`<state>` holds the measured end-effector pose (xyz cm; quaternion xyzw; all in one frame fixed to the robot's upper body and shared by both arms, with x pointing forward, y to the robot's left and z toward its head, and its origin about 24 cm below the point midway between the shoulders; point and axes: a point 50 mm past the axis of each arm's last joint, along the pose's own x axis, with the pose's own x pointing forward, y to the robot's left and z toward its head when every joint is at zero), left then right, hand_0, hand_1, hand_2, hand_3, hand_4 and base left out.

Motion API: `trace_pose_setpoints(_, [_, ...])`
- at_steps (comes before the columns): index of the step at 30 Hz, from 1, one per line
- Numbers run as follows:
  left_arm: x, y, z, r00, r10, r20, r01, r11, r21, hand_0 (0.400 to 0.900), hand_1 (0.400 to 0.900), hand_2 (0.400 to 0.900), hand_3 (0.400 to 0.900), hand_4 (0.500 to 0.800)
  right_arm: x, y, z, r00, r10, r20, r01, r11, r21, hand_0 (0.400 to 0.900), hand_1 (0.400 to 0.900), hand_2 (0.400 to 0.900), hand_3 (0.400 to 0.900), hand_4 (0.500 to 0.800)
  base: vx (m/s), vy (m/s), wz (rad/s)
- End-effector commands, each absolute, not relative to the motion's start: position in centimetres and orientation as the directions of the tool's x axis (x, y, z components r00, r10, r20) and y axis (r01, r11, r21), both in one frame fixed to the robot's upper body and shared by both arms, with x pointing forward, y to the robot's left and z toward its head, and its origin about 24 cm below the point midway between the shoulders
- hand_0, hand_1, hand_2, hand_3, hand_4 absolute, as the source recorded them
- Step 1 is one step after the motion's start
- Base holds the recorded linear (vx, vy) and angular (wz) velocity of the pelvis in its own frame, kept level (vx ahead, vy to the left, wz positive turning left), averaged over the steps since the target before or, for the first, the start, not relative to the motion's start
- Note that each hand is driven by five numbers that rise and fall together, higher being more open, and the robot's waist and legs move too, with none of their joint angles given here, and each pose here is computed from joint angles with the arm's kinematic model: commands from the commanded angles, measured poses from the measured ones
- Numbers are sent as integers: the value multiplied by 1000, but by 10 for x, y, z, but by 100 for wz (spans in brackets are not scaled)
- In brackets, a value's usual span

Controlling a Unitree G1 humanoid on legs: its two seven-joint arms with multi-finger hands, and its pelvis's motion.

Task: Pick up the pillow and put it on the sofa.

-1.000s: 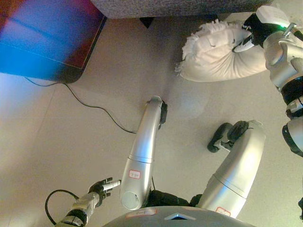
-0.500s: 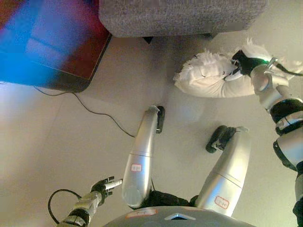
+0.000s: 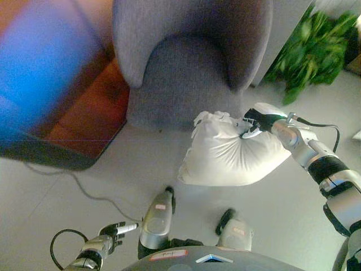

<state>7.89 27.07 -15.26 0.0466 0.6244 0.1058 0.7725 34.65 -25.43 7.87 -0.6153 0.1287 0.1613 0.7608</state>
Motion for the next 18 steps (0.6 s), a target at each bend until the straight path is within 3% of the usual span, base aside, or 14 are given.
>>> trace_pose_setpoints(1, [29, 306, -147, 23, 355, -934, -29, 935, 355, 900, 900, 900, 900, 800, 367, -252, 173, 981, 159, -108, -142, 217, -966, 400, 400, 400, 400, 500, 77, -50, -6])
trace_pose_setpoints(10, [13, 310, -147, -38, 378, -925, -27, 925, 379, 900, 900, 900, 900, 800, 373, -248, 246, 978, 209, 1, -46, 221, -974, 400, 400, 400, 400, 500, 64, -9, 4])
trace_pose_setpoints(18, [9, 309, -148, -55, 383, -922, -43, 922, 385, 900, 900, 900, 900, 800, 381, -246, 282, 975, 223, 8, -46, 233, -971, 400, 400, 400, 400, 500, 55, 99, 1])
